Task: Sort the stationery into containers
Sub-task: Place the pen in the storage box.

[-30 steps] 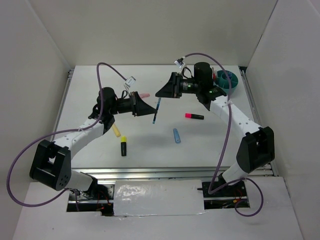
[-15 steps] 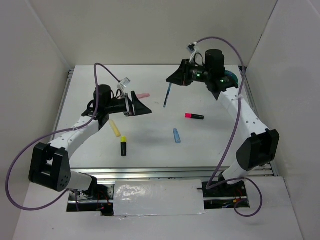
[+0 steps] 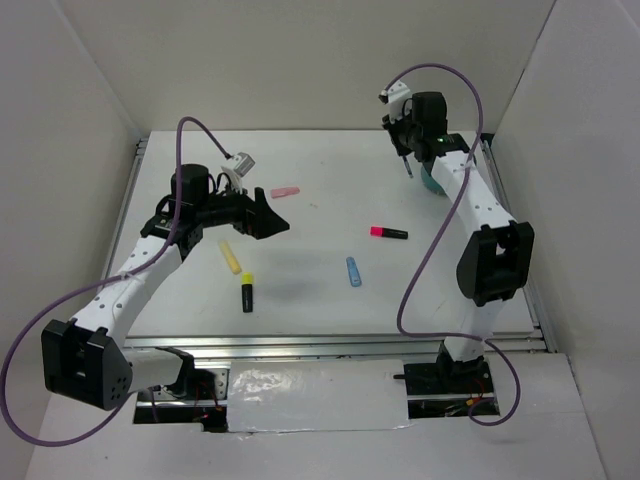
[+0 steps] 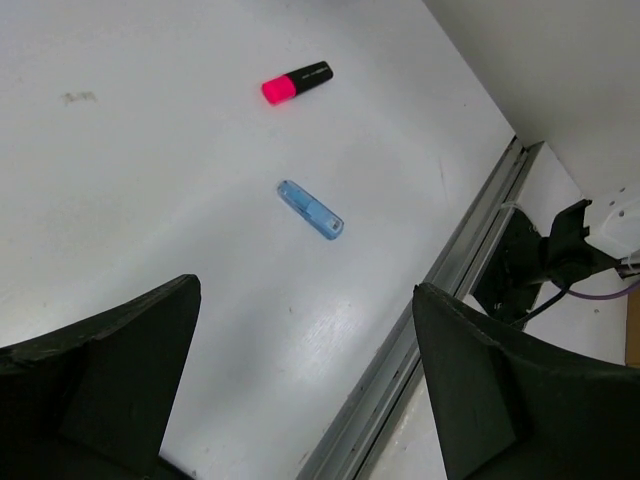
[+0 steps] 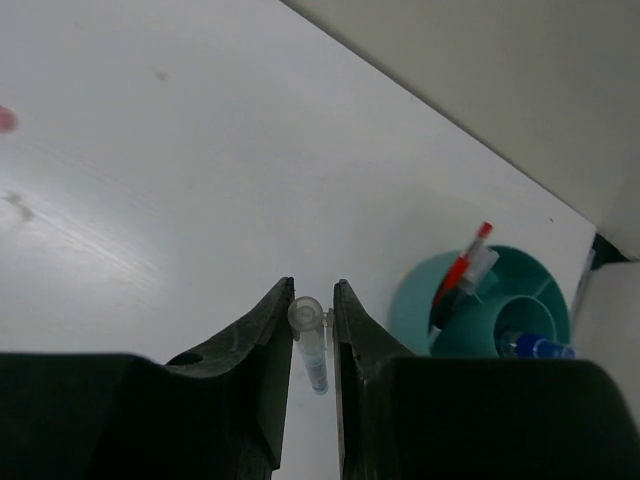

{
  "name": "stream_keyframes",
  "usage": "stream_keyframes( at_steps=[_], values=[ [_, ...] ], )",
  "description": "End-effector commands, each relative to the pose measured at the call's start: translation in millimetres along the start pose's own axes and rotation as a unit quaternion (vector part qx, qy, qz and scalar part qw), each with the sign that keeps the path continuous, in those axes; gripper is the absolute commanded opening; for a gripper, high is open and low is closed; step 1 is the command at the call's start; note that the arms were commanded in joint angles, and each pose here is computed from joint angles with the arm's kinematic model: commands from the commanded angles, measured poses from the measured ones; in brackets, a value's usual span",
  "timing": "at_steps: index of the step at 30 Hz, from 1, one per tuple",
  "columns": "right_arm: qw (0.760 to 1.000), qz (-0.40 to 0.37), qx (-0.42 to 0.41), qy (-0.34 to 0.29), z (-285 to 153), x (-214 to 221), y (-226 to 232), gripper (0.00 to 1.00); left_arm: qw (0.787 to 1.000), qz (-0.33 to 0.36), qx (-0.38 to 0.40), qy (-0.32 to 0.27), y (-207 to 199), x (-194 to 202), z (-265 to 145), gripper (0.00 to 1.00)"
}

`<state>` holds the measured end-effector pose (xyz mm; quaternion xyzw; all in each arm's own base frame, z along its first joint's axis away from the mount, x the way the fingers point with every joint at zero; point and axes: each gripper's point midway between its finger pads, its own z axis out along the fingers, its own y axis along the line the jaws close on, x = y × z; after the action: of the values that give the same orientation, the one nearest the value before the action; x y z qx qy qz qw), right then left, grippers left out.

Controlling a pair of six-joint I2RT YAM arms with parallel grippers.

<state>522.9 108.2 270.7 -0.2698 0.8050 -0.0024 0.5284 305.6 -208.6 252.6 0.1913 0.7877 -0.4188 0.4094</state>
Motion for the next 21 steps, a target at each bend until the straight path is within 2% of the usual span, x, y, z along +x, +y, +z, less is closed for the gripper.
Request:
stream_keyframes(
  at_steps=[1, 4, 5, 10, 21],
  values=[
    [0.993, -0.048, 0.103, -0.017, 1.9, -16.4, -71.8, 0.0, 0.999, 0.043, -0.009, -0.002, -1.6, -6.6, -7.0, 0.99],
    [0.991, -0.038, 0.126, -0.021, 10.2, -24.5, -103.4, 0.0, 0.999, 0.042, -0.005, -0.001, -2.5, -5.3, -6.5, 0.99],
    [0.991, -0.032, 0.129, -0.01, 18.2, -13.2, -112.1, 0.0, 0.999, 0.041, -0.003, 0.0, -2.1, -4.6, -5.7, 0.99],
    [0.989, -0.027, 0.145, -0.012, 25.3, -11.8, -133.2, 0.0, 0.999, 0.038, 0.0, 0.003, -0.6, -2.0, -3.3, 0.99],
    [0.992, 0.019, 0.127, -0.008, 45.0, 19.4, -134.9, 0.0, 0.999, 0.041, 0.011, -0.002, -0.9, -6.9, 1.8, 0.99]
  ],
)
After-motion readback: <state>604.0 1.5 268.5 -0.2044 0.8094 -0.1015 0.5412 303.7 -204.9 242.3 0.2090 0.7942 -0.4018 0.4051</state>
